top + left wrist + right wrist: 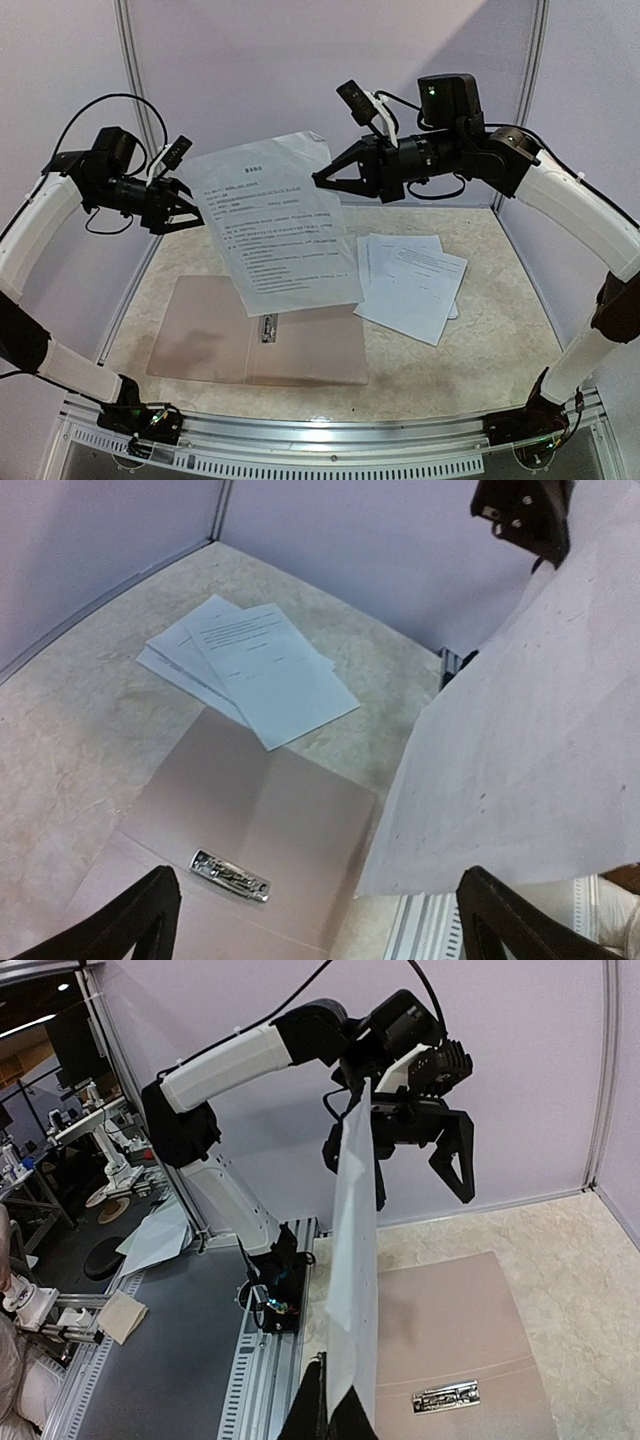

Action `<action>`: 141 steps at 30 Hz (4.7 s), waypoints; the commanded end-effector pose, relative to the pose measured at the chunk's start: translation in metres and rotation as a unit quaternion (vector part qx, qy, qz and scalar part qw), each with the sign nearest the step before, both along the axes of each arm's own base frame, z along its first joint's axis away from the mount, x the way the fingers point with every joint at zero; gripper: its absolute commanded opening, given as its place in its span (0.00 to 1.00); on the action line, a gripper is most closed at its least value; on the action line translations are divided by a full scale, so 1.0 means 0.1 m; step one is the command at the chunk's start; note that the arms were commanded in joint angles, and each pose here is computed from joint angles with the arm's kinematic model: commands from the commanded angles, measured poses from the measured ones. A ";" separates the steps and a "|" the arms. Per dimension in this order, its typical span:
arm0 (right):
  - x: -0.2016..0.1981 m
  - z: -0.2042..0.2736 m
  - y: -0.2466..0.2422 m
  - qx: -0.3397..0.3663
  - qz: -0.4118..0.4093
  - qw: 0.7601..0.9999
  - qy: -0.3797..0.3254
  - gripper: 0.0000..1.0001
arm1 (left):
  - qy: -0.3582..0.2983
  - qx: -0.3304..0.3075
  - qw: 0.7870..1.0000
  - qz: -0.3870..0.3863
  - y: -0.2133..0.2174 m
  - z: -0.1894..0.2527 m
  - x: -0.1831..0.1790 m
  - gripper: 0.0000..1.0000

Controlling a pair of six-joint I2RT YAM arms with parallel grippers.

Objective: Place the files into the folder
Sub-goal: Pass from the right arm to the left, then pass from the left arm to the right, then insert the folder to form pockets on the folder.

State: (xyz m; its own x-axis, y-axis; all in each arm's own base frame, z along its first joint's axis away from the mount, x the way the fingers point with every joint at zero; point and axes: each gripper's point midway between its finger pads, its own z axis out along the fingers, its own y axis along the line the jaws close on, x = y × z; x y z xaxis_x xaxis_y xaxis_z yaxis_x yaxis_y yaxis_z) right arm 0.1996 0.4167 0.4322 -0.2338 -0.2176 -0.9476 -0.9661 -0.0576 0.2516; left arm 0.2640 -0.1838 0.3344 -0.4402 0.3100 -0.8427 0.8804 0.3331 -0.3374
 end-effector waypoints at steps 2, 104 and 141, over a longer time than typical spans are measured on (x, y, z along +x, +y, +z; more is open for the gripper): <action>-0.09 0.04 0.22 0.030 0.031 0.999 -0.006 0.00 | -0.009 -0.061 0.997 -0.050 -0.07 0.30 -0.36 0.98; 0.55 -1.08 1.13 0.108 0.014 0.984 0.140 0.58 | -0.002 0.031 0.998 0.049 0.29 0.00 -0.54 0.00; 1.45 -2.93 1.27 -0.118 -0.265 0.918 0.269 0.00 | 0.183 0.507 0.813 0.218 2.31 -2.48 -0.68 0.93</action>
State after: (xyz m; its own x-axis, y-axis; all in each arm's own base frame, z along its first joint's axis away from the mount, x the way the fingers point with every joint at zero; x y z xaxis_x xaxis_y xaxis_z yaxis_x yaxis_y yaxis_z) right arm 0.3518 0.5440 0.1475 -0.7967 -0.0781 -0.5993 -0.5554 0.4853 0.6752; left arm 0.2180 0.0223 0.1175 -0.8738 0.4448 -0.1966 0.4515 0.8922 0.0118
